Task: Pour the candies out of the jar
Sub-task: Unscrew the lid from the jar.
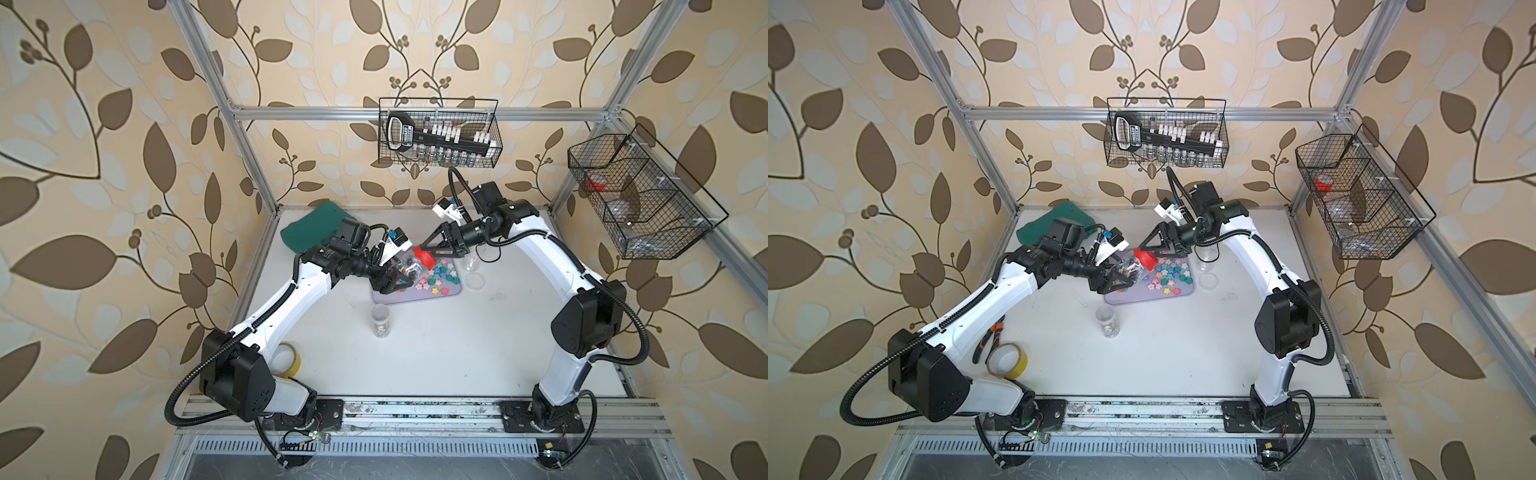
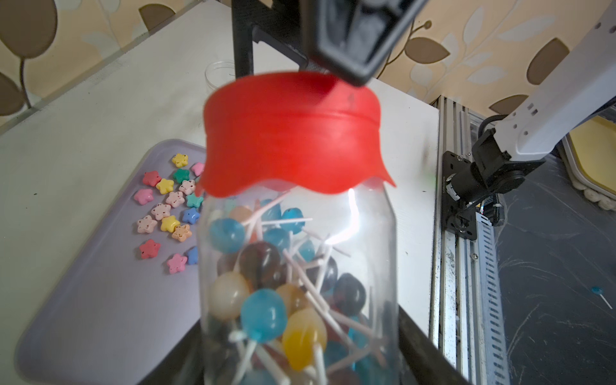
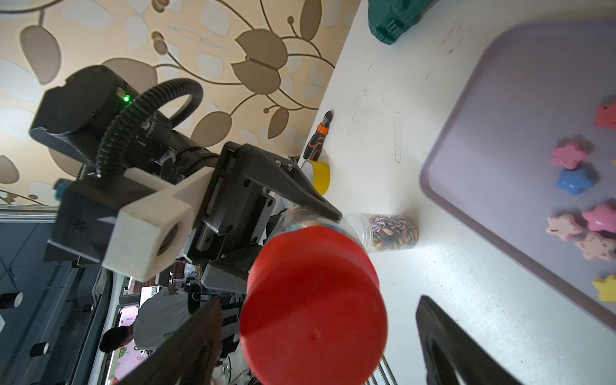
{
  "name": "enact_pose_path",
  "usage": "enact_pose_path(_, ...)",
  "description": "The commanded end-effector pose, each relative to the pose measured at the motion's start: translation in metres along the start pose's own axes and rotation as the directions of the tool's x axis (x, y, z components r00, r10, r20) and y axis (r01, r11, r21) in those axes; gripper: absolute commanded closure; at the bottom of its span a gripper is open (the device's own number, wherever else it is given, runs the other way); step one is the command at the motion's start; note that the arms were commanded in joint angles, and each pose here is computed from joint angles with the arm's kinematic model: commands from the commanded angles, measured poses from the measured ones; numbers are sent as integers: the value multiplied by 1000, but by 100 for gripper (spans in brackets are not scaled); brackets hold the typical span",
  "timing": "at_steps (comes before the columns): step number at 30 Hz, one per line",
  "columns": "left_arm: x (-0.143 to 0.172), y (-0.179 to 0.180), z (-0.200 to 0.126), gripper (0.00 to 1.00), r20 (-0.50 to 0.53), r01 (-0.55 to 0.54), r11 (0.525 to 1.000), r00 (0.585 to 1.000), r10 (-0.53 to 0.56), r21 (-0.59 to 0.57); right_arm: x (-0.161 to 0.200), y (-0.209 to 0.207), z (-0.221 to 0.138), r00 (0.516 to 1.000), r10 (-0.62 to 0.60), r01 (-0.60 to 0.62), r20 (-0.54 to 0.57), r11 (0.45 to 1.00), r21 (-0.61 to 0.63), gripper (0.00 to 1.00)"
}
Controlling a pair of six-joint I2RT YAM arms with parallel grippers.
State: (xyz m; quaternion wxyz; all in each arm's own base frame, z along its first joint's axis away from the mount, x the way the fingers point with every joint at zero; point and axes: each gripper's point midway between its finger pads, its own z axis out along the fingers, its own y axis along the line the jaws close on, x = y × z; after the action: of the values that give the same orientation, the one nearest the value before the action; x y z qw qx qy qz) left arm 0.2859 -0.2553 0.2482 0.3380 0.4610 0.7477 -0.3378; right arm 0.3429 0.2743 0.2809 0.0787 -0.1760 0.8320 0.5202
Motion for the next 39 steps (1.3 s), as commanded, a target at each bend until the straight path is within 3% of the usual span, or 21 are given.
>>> enact_pose_path(1,-29,-11,-17,45,68,-112,994,991,113,-22,4,0,4,999,25,-26,-24,999,-19,16)
enact_pose_path(7,-30,-10,-18,45,71,-120,992,990,122,-36,9,0,11,998,35,-36,-47,999,-27,24)
enact_pose_path(10,-31,-8,-19,45,75,-126,990,989,130,-57,14,-1,12,998,37,-38,-54,999,-19,15)
enact_pose_path(15,-31,-6,-20,46,81,-130,989,987,136,-74,21,-6,13,997,50,-50,-66,999,-8,15)
enact_pose_path(24,-30,-6,-21,46,79,-127,989,988,133,-75,17,-1,10,999,10,-11,-52,1000,-4,23)
enact_pose_path(39,-30,-8,-19,46,88,-116,991,989,121,-61,14,6,9,999,-24,23,-49,999,-28,45)
